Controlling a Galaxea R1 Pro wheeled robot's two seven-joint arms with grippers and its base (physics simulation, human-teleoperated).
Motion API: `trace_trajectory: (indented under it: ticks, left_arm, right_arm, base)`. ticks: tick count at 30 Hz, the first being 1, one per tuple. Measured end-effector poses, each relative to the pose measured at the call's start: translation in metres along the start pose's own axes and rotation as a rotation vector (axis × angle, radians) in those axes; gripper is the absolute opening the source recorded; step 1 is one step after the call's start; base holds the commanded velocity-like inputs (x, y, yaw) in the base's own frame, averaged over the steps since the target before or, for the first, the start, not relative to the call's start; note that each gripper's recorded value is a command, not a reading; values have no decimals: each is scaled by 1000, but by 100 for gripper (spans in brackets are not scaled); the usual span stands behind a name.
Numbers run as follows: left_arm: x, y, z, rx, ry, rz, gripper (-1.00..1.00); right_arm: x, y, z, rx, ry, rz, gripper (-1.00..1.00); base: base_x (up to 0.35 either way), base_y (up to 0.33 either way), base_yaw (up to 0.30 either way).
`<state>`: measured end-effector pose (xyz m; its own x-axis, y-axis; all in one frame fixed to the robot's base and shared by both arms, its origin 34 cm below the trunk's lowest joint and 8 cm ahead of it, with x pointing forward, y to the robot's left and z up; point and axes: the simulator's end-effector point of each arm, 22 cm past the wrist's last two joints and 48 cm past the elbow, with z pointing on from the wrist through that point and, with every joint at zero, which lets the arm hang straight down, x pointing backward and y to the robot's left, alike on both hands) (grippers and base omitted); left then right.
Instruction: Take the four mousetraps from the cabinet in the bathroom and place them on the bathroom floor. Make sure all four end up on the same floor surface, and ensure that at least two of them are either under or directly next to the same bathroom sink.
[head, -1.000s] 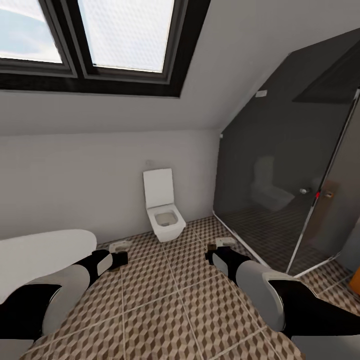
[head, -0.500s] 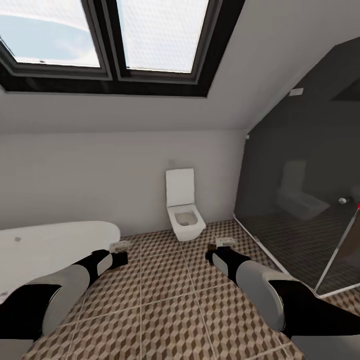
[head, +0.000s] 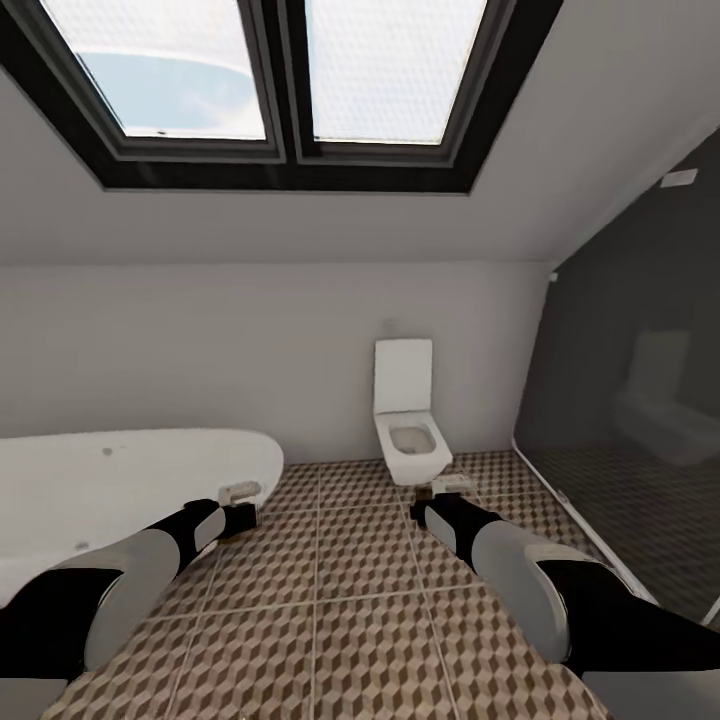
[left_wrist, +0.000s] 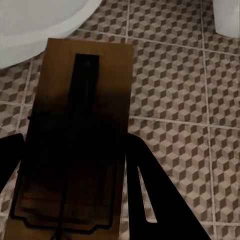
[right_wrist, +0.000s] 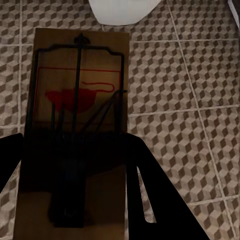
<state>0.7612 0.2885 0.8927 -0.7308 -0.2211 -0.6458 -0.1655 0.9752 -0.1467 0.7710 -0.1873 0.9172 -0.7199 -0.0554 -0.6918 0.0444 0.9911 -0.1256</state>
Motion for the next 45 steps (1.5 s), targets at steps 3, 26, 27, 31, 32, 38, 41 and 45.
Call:
trace_trajectory:
  ticks: [3,26,27,31,32,38,41,45]
  left_arm:
    - [0,0,0,-1,0,0,-100]
    - [0,0,0,-1,1,0,-100]
    - [0,0,0,-1,1,0,-100]
    - [0,0,0,-2,1,0,-100]
    - [0,0,0,-1,0,0,-100]
    - [0,0,0,-2,0,0,-100]
    - [0,1,0,-2,0,0,-100]
    - [0,0,0,-1,0,0,-100]
  right_arm:
    - [0,0,0,0,0,0,-100]
    - [0,0,0,-1,0,0,-100]
    - [0,0,0,-1,0,0,-100]
    - [0,0,0,-1,-1,0,-100]
    - [0,0,0,-1,-1,0,-100]
    - [0,-1,0,-1,-1,-1,-100]
    - [0,-1,0,-1,-1,-1,-100]
    - [0,-1,0,-1,0,-1,-100]
  base:
    - [0,0,300]
    - [0,0,300]
    - [0,0,300]
    - [0,0,300]
    - [0,0,300]
    - [0,0,300]
    - [0,0,300]
    - [0,0,300]
